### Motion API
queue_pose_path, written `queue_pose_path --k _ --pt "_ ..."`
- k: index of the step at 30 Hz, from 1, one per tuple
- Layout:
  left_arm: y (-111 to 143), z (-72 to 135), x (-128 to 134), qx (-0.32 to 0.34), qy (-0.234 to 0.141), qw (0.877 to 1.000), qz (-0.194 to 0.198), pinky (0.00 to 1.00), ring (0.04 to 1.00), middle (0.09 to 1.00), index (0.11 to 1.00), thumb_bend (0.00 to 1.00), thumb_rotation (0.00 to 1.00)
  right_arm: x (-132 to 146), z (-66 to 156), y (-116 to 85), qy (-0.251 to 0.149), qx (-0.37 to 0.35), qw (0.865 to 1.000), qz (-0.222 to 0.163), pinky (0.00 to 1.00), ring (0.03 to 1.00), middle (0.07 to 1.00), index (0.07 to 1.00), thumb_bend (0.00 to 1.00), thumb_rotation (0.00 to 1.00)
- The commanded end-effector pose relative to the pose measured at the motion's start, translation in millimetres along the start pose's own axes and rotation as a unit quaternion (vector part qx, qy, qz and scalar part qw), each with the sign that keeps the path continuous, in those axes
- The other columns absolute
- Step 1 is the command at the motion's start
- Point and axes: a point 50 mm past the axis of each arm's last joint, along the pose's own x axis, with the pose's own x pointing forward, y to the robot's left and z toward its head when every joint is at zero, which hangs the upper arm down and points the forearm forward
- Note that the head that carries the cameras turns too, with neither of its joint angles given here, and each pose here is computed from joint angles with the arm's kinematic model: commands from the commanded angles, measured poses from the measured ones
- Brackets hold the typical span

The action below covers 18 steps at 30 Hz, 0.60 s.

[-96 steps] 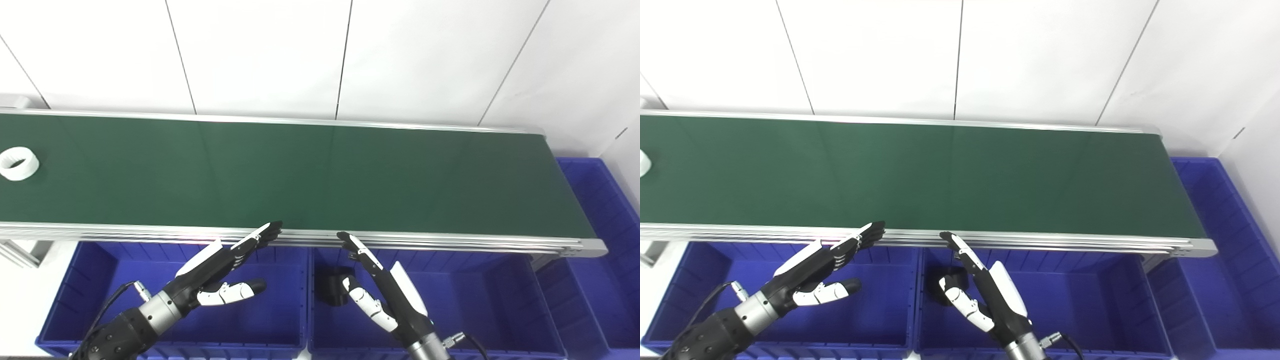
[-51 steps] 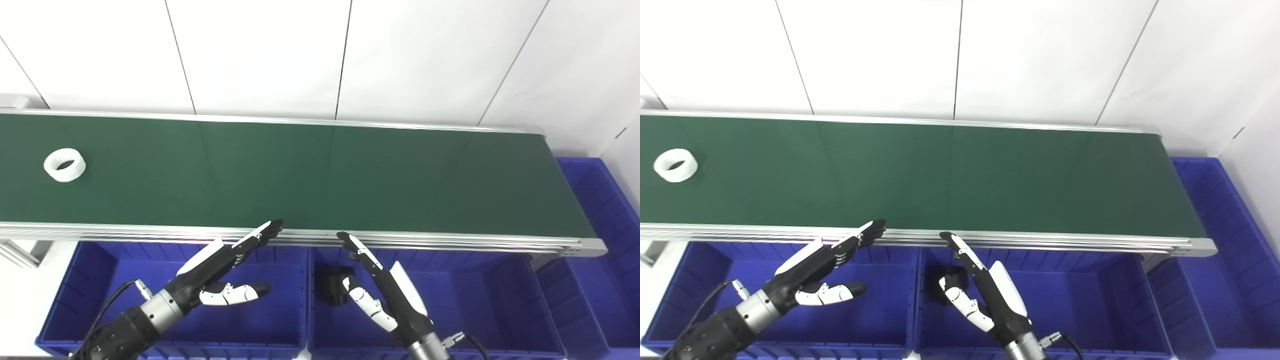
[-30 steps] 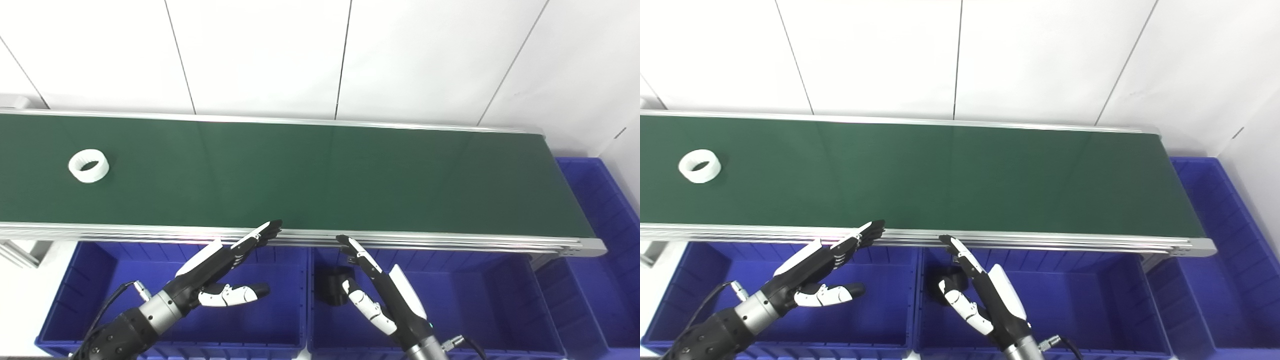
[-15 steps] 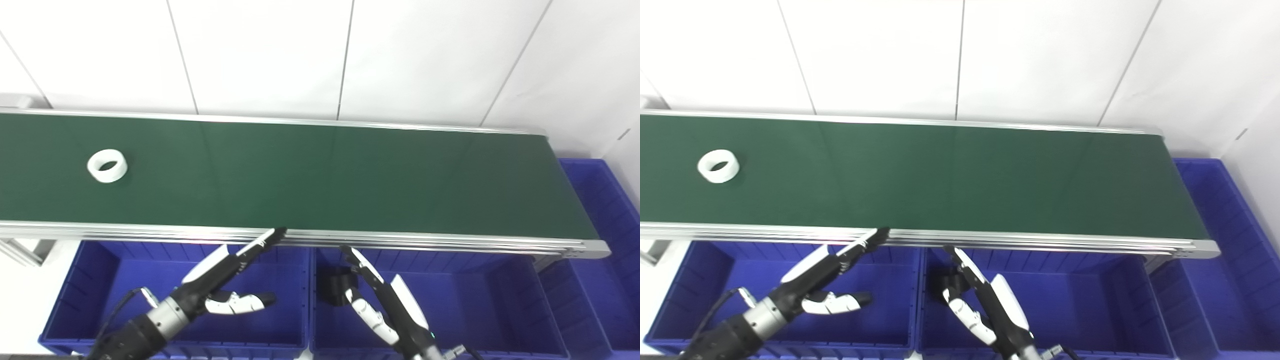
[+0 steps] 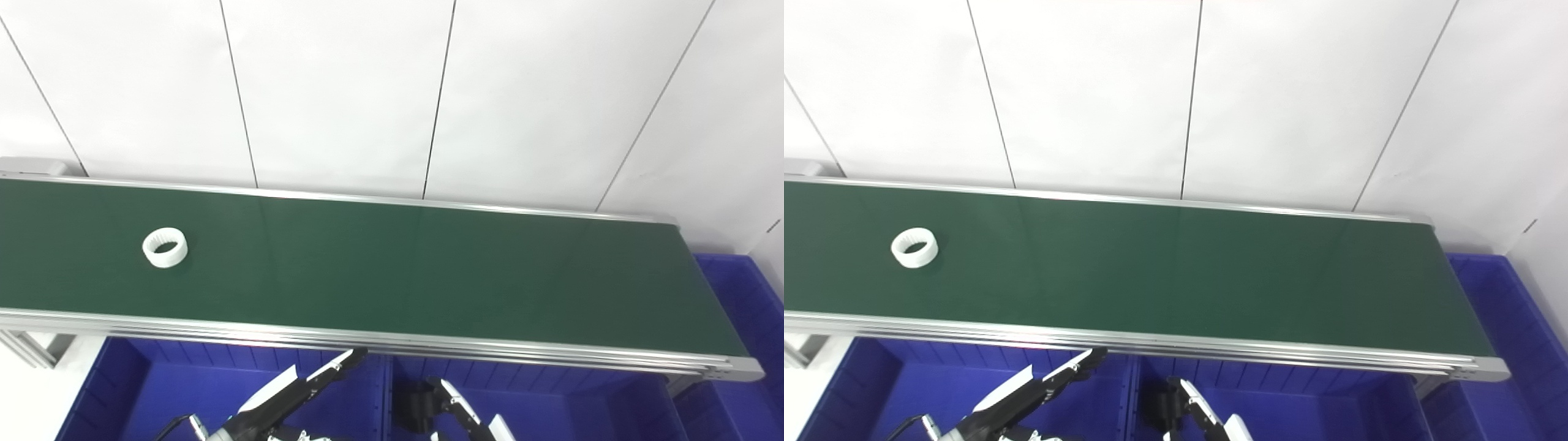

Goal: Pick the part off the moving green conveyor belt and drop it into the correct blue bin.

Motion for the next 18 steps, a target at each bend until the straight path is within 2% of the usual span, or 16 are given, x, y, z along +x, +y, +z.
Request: queue_pose_path --k 1,6,10,14,15,16,17,18 --pt "14.5 13.5 6.3 0.030 -0.036 0.999 0.009 0.95 0.999 1.000 1.000 0.35 0.46 5.7 9.0 -7.7 -0.043 0.001 0.999 -0.019 0.87 0.928 0.963 0.954 0.44 0.97" --pt "19.8 19.6 7.3 0.037 -0.047 0.998 0.012 0.96 1.000 1.000 1.000 0.34 0.47 5.1 9.3 -8.5 -0.046 0.003 0.999 -0.019 0.88 0.936 0.967 0.957 0.44 0.99" --pt "35.9 32.9 5.3 0.072 -0.050 0.996 0.020 0.96 0.999 1.000 1.000 0.36 0.49 7.7 9.3 -8.4 -0.047 0.005 0.999 -0.019 0.89 0.938 0.967 0.955 0.45 1.00" --pt "54.2 45.4 7.6 0.112 -0.059 0.991 0.033 0.97 1.000 1.000 1.000 0.35 0.56 11.4 9.7 -8.3 -0.048 0.008 0.999 -0.016 0.89 0.941 0.970 0.959 0.45 1.00" --pt "59.5 49.2 8.9 0.123 -0.061 0.990 0.039 0.97 0.999 0.998 0.988 0.36 0.63 12.2 9.7 -8.2 -0.049 0.009 0.999 -0.015 0.89 0.939 0.969 0.960 0.46 1.00" --pt "68.6 56.2 11.4 0.146 -0.064 0.986 0.048 0.97 0.998 0.997 0.983 0.36 0.65 13.3 9.9 -8.1 -0.049 0.009 0.999 -0.015 0.89 0.939 0.969 0.961 0.46 1.00" --pt "76.4 62.0 13.8 0.165 -0.065 0.983 0.056 0.94 0.974 0.965 0.948 0.39 0.74 14.5 10.0 -8.0 -0.050 0.010 0.999 -0.015 0.89 0.939 0.969 0.963 0.46 1.00" --pt "83.2 67.2 15.9 0.180 -0.063 0.980 0.061 0.93 0.971 0.960 0.942 0.39 0.76 15.3 10.3 -8.0 -0.051 0.010 0.999 -0.014 0.89 0.939 0.969 0.963 0.46 1.00"
